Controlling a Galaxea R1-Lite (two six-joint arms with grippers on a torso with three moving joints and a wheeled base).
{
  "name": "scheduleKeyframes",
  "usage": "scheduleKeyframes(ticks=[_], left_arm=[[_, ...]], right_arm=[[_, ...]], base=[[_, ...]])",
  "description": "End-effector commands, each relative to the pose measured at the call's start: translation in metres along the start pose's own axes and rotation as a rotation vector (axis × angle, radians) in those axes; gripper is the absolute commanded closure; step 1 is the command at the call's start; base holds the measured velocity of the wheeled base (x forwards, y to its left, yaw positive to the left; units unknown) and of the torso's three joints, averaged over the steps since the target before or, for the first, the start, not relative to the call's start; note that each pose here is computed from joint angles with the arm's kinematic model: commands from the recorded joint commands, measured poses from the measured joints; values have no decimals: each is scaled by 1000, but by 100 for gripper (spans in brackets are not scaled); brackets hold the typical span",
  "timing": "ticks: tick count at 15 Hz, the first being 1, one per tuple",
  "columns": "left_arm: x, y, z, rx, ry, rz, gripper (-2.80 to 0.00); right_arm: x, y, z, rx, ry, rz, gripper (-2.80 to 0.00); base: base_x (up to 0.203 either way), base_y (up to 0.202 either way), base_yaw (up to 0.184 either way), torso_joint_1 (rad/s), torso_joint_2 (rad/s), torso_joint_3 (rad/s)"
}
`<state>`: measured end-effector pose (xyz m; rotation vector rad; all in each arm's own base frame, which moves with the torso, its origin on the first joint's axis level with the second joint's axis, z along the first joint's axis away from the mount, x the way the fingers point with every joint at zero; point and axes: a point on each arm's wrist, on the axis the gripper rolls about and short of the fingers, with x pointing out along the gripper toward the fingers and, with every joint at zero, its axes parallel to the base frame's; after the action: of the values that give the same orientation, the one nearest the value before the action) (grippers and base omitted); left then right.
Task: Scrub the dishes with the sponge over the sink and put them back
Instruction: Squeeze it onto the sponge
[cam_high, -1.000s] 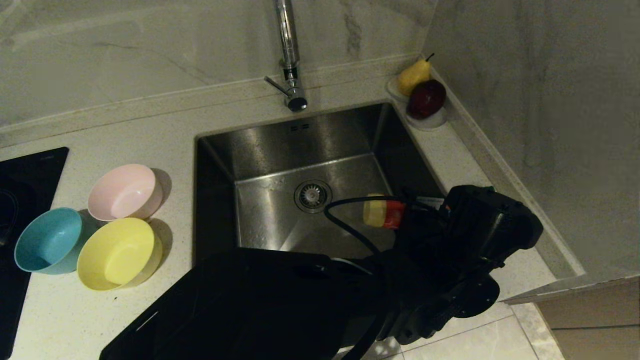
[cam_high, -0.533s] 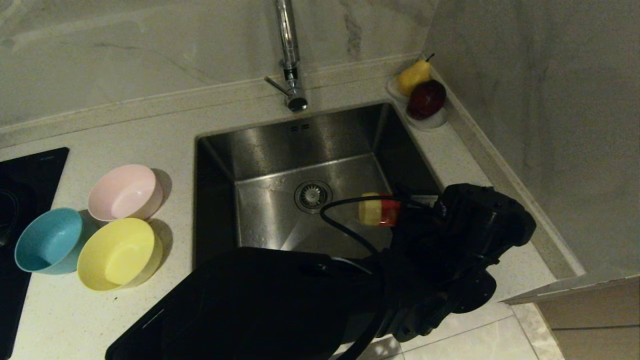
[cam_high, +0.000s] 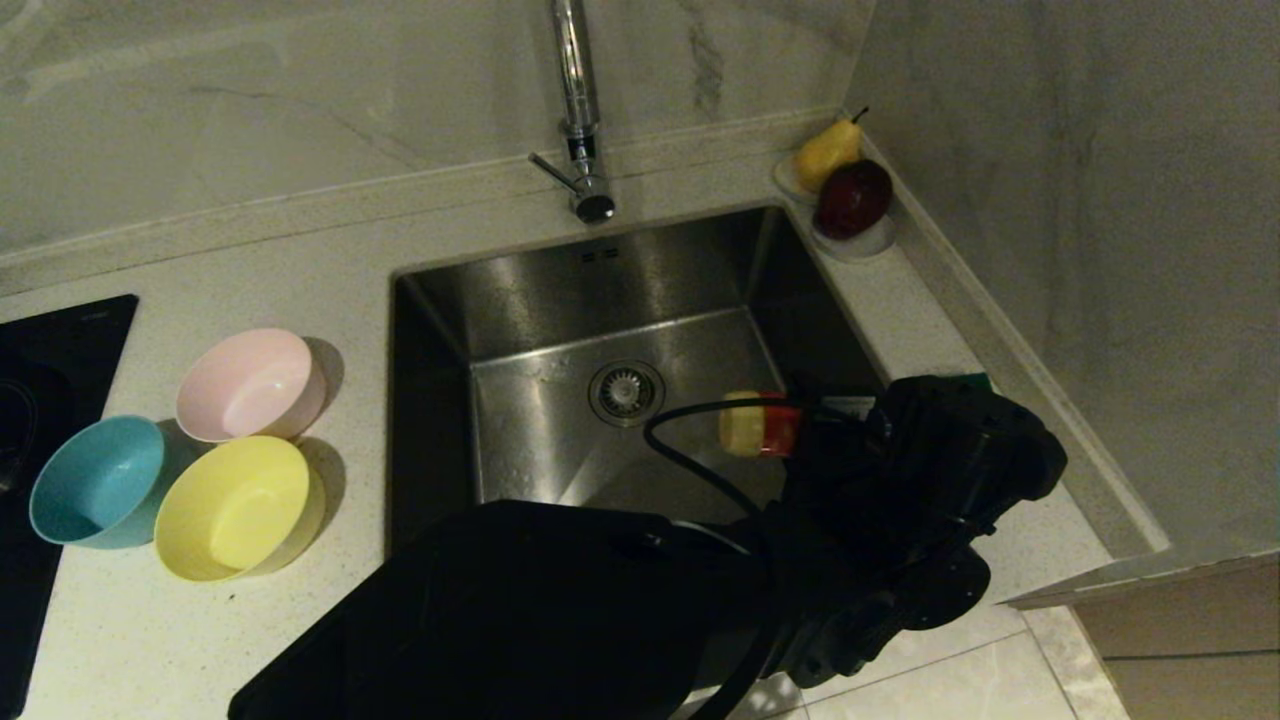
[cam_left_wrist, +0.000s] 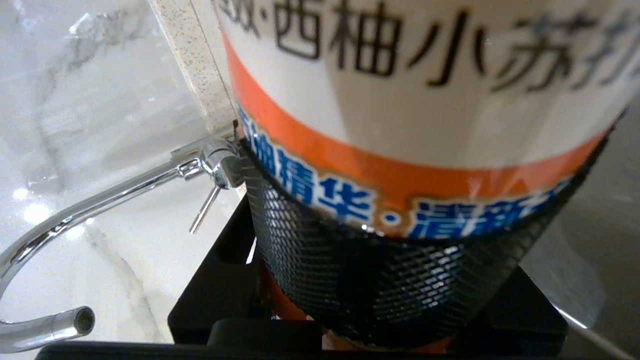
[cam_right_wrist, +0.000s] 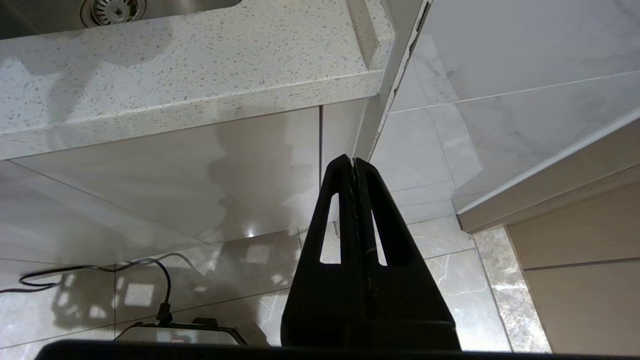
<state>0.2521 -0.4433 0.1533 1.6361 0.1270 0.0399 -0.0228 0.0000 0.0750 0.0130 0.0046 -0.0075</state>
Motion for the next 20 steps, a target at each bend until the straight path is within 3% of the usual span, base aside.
scheduleKeyframes(ticks=[1,20], left_arm=[[1,-4,2,14,7,-2,0],[5,-4,1,-11,15,7,0]], right_arm=[[0,0,0,1,0,0,0],[0,0,0,1,0,0,0]], base=[[0,0,0,0,0,0],[0,0,0,0,0,0]])
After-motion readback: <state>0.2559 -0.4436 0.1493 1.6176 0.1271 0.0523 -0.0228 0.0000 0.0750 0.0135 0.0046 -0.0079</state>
